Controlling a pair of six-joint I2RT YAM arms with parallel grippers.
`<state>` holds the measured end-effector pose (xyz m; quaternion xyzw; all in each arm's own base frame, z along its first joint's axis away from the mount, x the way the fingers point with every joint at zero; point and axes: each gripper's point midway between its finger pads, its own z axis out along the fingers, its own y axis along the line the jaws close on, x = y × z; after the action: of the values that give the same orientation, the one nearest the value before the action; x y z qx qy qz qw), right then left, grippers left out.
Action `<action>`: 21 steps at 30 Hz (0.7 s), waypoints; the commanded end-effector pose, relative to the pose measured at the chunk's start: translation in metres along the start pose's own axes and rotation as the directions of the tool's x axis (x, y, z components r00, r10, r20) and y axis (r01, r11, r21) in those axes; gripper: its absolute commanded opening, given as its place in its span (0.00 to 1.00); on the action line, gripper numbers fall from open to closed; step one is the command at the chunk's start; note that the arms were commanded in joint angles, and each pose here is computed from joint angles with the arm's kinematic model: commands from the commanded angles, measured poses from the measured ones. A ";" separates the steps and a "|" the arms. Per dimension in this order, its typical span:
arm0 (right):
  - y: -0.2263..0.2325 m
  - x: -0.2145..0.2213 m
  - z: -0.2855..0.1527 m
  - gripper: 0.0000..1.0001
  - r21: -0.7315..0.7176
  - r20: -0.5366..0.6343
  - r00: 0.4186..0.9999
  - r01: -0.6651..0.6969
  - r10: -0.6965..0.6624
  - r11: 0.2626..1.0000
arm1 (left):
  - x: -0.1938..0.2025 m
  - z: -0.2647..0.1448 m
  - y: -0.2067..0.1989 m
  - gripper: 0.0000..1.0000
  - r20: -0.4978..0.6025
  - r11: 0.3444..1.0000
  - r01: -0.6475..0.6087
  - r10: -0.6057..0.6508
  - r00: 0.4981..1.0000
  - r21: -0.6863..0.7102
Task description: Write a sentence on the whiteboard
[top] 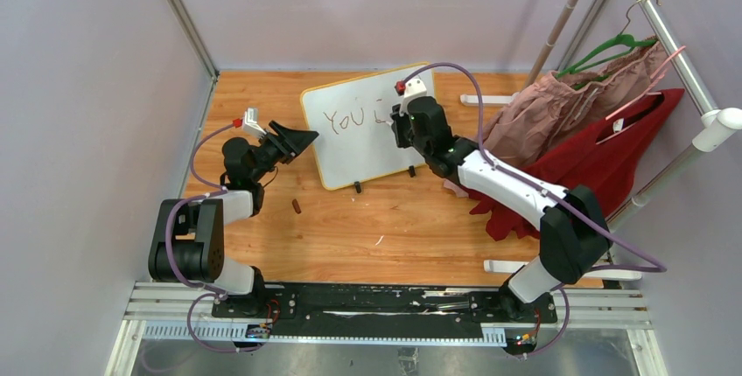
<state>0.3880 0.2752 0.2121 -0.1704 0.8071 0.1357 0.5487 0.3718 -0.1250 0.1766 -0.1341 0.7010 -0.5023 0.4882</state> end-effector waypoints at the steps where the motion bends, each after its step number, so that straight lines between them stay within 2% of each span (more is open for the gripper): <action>1: -0.025 -0.008 -0.003 0.00 0.088 0.011 1.000 -0.022 0.021 0.996 | -0.006 0.000 -0.017 0.61 0.015 0.997 -0.044 0.043 0.999 0.056; 6: -0.021 -0.012 -0.006 0.00 0.065 0.021 0.999 -0.026 0.025 0.998 | -0.007 0.000 -0.017 0.61 0.016 0.998 -0.042 0.042 0.999 0.054; 12: -0.012 -0.035 -0.021 0.00 -0.001 0.096 0.994 -0.054 0.053 0.999 | -0.006 0.000 -0.017 0.61 0.016 0.998 -0.044 0.043 0.999 0.054; 21: -0.024 -0.048 -0.018 0.00 0.074 0.111 0.992 -0.063 0.055 0.995 | -0.007 0.000 -0.017 0.61 0.016 0.998 -0.043 0.042 0.999 0.055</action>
<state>0.3857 0.2629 0.2419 -0.1513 0.7933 0.1442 0.5718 0.3718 -0.1251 0.1768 -0.1338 0.7008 -0.5024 0.4884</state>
